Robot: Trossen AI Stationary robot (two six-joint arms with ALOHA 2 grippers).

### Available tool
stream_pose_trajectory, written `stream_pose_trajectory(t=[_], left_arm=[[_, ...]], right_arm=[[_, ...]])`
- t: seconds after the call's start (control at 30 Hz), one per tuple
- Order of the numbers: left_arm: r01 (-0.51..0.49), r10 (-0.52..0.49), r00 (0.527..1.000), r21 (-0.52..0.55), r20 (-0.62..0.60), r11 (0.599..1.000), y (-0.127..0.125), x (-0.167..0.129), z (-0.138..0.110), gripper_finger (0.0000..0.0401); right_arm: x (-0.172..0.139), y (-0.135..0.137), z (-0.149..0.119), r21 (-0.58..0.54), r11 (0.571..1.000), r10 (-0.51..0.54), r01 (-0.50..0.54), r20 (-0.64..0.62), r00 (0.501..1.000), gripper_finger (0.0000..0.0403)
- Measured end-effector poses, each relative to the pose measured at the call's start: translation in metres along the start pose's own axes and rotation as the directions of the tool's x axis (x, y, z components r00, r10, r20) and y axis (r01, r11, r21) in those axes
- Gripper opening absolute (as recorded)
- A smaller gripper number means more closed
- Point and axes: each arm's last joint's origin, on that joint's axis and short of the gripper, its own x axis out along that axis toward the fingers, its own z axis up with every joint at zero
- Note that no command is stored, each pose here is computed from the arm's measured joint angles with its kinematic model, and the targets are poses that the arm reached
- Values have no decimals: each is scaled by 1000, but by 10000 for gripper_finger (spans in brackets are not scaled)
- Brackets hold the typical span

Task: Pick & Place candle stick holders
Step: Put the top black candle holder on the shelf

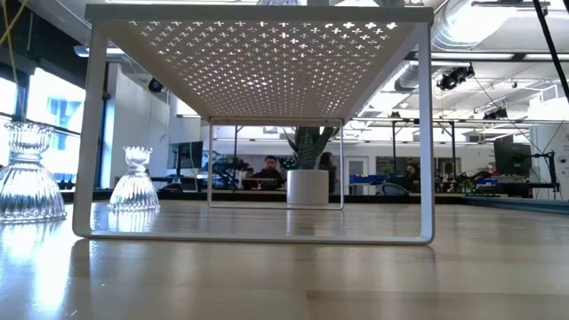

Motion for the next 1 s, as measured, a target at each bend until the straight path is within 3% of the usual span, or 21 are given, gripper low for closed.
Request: stream_pose_trajectory(t=[0.27,0.6,0.73,0.87,0.93,1.0], left_arm=[[0,0,1000,0,1,1000,0,0,0,250],[3,-3,1000,-10,12,1000,0,0,1,250],[29,-28,1000,-202,8,979,-2,1,1,250],[103,-119,992,-249,-49,963,-7,5,-2,250],[189,-219,971,-264,-91,946,-12,8,-4,250],[310,-366,919,-308,-145,899,-20,13,-6,250]], right_arm=[[-28,29,11,-77,990,-114,121,92,989,142],[-89,67,8,16,990,-140,139,97,985,142],[-111,76,3,-5,982,-189,190,91,978,142],[-128,78,-1,-20,969,-244,247,90,966,142],[-135,77,-2,-25,963,-264,267,87,960,142],[-140,76,-4,-33,956,-288,291,83,954,142]])
